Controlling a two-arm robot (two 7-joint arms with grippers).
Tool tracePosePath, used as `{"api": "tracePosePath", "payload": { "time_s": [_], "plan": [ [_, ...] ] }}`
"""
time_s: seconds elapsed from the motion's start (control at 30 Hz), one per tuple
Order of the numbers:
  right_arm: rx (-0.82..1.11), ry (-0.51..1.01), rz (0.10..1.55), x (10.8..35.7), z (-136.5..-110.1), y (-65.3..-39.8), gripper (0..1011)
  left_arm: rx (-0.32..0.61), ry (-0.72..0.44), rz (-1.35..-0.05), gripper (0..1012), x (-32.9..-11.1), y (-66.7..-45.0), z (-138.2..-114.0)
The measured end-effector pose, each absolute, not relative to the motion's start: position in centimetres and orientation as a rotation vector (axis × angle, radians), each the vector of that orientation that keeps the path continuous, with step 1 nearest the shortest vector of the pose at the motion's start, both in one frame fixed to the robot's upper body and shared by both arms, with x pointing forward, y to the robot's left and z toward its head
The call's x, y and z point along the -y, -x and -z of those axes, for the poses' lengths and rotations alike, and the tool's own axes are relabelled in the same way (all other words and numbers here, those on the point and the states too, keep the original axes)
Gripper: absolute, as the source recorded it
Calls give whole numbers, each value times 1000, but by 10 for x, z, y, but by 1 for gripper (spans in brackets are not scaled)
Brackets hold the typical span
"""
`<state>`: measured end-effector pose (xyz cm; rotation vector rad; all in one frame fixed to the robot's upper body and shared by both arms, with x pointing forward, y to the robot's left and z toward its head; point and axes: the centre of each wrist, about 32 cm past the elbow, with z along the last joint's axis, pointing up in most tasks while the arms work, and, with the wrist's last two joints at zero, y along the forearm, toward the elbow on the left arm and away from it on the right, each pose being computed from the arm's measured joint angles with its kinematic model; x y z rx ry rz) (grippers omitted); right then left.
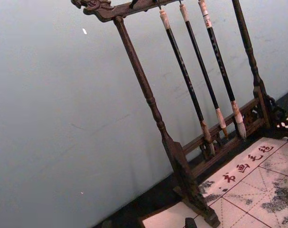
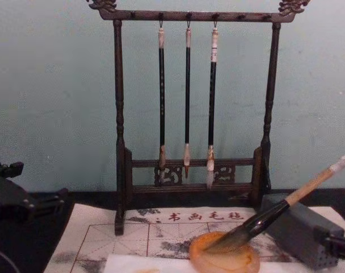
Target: Pick up the brush from the inkstone, write on the paper, then place the brush back to its original position.
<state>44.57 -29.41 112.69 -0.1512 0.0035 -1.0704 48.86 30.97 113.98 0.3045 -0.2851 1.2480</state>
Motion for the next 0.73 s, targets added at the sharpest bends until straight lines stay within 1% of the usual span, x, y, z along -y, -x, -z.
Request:
{"api": "tracePosePath", "payload": {
  "time_s": [0.73],
  "plan": [
    [-5,150,1071,294,-1127,-446,1000,285,-304,-1248,1001,-310,-489,-1140]
  ]
}}
